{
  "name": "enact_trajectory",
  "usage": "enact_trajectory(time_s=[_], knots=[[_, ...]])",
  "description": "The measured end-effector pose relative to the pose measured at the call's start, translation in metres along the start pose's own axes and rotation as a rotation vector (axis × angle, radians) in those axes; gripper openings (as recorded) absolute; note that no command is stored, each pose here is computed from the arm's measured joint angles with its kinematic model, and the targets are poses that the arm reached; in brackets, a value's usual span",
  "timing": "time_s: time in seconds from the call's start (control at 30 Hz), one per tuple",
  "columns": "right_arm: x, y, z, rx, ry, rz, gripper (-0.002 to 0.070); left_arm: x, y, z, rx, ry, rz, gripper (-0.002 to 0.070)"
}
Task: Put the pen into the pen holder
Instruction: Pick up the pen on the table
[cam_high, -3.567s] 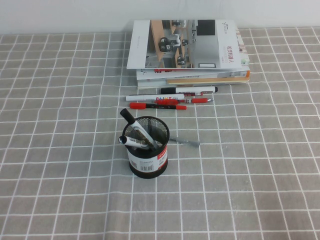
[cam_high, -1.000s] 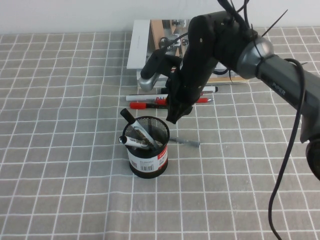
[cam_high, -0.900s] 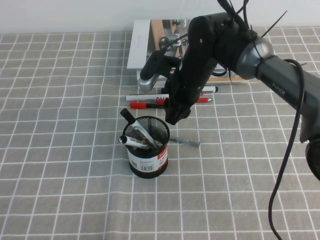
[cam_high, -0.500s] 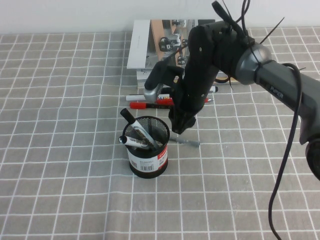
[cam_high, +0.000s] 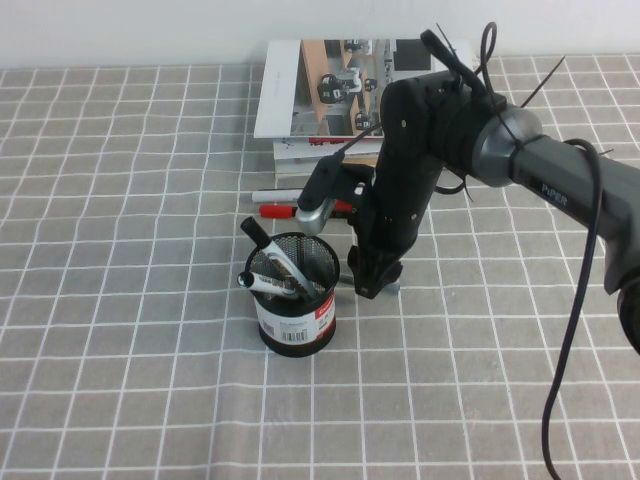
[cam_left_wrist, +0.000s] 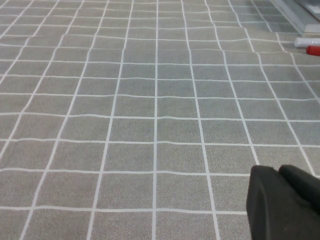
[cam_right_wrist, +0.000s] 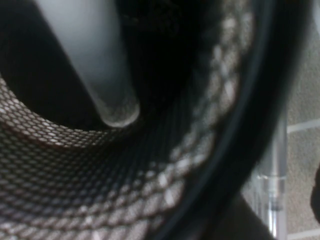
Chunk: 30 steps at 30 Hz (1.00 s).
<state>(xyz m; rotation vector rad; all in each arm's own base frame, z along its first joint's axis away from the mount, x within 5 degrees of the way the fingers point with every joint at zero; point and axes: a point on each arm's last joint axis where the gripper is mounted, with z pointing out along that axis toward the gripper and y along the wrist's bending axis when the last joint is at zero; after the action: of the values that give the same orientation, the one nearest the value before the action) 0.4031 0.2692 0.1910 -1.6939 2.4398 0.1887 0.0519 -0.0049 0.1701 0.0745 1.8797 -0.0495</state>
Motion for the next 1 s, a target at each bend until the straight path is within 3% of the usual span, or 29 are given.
enact_trajectory(time_s=[0.3,0.57,0.87,1.0], knots=[[0.0,0.0,0.008,-0.015,0.007,-0.005,0.0279,0.0,0.0,0.0,0.0,0.0,0.0,-0.0003],[0.0,-0.001,0.009,-0.004,0.008,0.05,0.006,0.0,0.0,0.0,0.0,0.0,0.0,-0.0003],[0.008,-0.011,0.0,0.132,0.077,0.209,0.0055,0.0,0.0,0.0,0.0,0.0,0.0,-0.0003],[0.017,-0.02,-0.023,0.128,0.023,0.33,0.0032,0.0,0.0,0.0,0.0,0.0,0.0,-0.0003]])
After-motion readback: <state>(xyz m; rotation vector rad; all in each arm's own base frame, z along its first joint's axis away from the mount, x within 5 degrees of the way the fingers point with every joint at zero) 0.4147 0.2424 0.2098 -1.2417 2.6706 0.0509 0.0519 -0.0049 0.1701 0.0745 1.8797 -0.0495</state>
